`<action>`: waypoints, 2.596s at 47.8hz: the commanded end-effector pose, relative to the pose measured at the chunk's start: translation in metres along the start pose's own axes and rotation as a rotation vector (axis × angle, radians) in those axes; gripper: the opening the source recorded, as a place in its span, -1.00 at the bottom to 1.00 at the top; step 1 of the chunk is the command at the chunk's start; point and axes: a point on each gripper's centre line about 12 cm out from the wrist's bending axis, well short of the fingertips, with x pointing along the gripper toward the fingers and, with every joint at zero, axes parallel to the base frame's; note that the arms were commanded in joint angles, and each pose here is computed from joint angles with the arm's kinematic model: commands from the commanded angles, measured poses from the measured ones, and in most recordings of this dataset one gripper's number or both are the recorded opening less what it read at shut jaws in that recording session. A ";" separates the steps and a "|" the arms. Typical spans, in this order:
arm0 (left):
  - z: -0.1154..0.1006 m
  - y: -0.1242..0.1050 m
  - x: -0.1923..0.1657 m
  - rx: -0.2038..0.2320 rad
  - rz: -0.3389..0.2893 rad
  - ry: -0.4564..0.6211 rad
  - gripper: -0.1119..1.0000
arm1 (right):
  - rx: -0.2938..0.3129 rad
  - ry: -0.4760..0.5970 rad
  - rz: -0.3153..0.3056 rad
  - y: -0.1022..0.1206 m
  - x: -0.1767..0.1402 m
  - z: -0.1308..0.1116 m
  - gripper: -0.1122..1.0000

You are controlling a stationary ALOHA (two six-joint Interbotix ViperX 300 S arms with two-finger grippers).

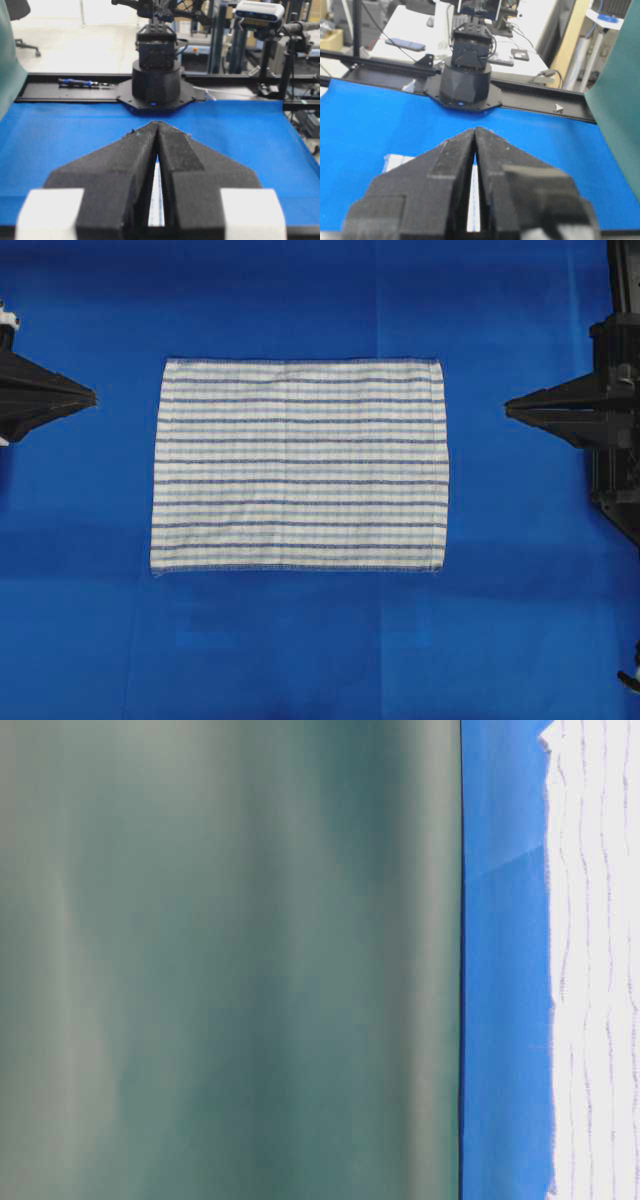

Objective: Fold the blue towel.
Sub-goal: 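Move both grippers to the towel's top corners and grasp them, then lift the top corners and fold them down toward the bottom edge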

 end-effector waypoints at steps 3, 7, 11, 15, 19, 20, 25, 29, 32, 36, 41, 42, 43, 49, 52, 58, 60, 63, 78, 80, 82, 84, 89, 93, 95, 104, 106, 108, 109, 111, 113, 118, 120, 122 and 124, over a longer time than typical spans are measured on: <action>0.005 0.002 0.002 -0.040 0.015 -0.006 -0.80 | 0.011 -0.002 -0.027 -0.005 0.004 0.006 -0.82; 0.002 0.004 0.002 -0.026 0.024 0.006 -0.80 | 0.026 0.041 -0.059 -0.011 0.007 0.002 -0.91; -0.005 0.009 0.004 -0.022 0.050 0.036 -0.80 | 0.044 0.088 -0.098 -0.019 0.010 -0.005 -0.91; -0.012 0.016 0.006 -0.022 0.084 0.062 -0.80 | 0.062 0.128 -0.140 -0.028 0.013 -0.014 -0.91; -0.019 0.025 0.008 -0.021 0.123 0.092 -0.80 | 0.079 0.166 -0.187 -0.037 0.014 -0.023 -0.90; -0.021 0.027 0.008 -0.021 0.135 0.101 -0.80 | 0.086 0.176 -0.200 -0.040 0.014 -0.026 -0.89; -0.038 0.042 0.010 -0.027 0.204 0.164 -0.79 | 0.126 0.243 -0.281 -0.057 0.016 -0.042 -0.84; -0.053 0.053 0.011 -0.035 0.252 0.219 -0.79 | 0.149 0.296 -0.336 -0.069 0.018 -0.056 -0.75; -0.063 0.060 0.014 -0.040 0.278 0.261 -0.77 | 0.163 0.336 -0.372 -0.078 0.019 -0.067 -0.64; -0.072 0.067 0.018 -0.047 0.302 0.305 -0.51 | 0.177 0.392 -0.410 -0.087 0.021 -0.082 -0.44; -0.087 0.076 0.022 -0.057 0.334 0.359 0.01 | 0.191 0.442 -0.439 -0.095 0.023 -0.098 0.01; -0.091 0.079 0.022 -0.059 0.344 0.375 0.11 | 0.195 0.451 -0.447 -0.097 0.023 -0.101 0.10; -0.095 0.082 0.022 -0.062 0.352 0.387 0.22 | 0.199 0.461 -0.453 -0.098 0.023 -0.105 0.19; -0.115 0.095 0.025 -0.078 0.397 0.445 0.62 | 0.226 0.499 -0.500 -0.107 0.022 -0.127 0.55; -0.126 0.102 0.027 -0.084 0.418 0.476 0.62 | 0.228 0.508 -0.514 -0.110 0.021 -0.136 0.54; -0.144 0.111 0.028 -0.095 0.448 0.513 0.62 | 0.241 0.539 -0.539 -0.113 0.021 -0.156 0.53; -0.152 0.114 0.029 -0.099 0.455 0.530 0.62 | 0.250 0.555 -0.549 -0.114 0.021 -0.162 0.52; -0.159 0.116 0.031 -0.101 0.455 0.547 0.62 | 0.266 0.587 -0.565 -0.116 0.022 -0.175 0.52; -0.198 0.124 0.037 -0.125 0.467 0.649 0.62 | 0.271 0.654 -0.583 -0.123 0.030 -0.204 0.52; -0.204 0.124 0.037 -0.128 0.467 0.663 0.62 | 0.273 0.659 -0.585 -0.123 0.030 -0.205 0.52; -0.208 0.124 0.037 -0.130 0.467 0.670 0.62 | 0.273 0.665 -0.585 -0.123 0.031 -0.207 0.52; -0.212 0.125 0.038 -0.131 0.467 0.678 0.62 | 0.274 0.668 -0.586 -0.123 0.031 -0.208 0.52; -0.220 0.126 0.040 -0.136 0.468 0.691 0.62 | 0.273 0.681 -0.580 -0.123 0.033 -0.212 0.50; -0.225 0.127 0.041 -0.142 0.469 0.705 0.61 | 0.275 0.689 -0.579 -0.122 0.033 -0.214 0.45; -0.226 0.127 0.041 -0.145 0.469 0.711 0.60 | 0.274 0.692 -0.577 -0.122 0.033 -0.215 0.39; -0.233 0.126 0.038 -0.157 0.469 0.748 0.24 | 0.271 0.703 -0.567 -0.119 0.034 -0.217 -0.10; -0.233 0.125 0.038 -0.154 0.466 0.754 0.07 | 0.268 0.704 -0.560 -0.118 0.034 -0.217 -0.24; -0.234 0.124 0.037 -0.150 0.461 0.759 -0.13 | 0.265 0.705 -0.559 -0.117 0.034 -0.217 -0.38; -0.234 0.124 0.037 -0.146 0.459 0.760 -0.23 | 0.263 0.705 -0.555 -0.116 0.034 -0.217 -0.45; -0.234 0.123 0.038 -0.143 0.455 0.761 -0.41 | 0.263 0.706 -0.552 -0.116 0.035 -0.217 -0.58; -0.234 0.122 0.038 -0.142 0.452 0.761 -0.57 | 0.261 0.706 -0.549 -0.115 0.035 -0.217 -0.68; -0.233 0.121 0.040 -0.138 0.445 0.759 -0.76 | 0.261 0.706 -0.548 -0.115 0.035 -0.217 -0.84; -0.233 0.121 0.041 -0.137 0.444 0.757 -0.76 | 0.261 0.703 -0.549 -0.115 0.035 -0.217 -0.84; -0.233 0.121 0.041 -0.137 0.444 0.757 -0.76 | 0.260 0.703 -0.547 -0.115 0.036 -0.217 -0.84; -0.232 0.121 0.041 -0.137 0.444 0.756 -0.76 | 0.260 0.702 -0.548 -0.115 0.036 -0.217 -0.84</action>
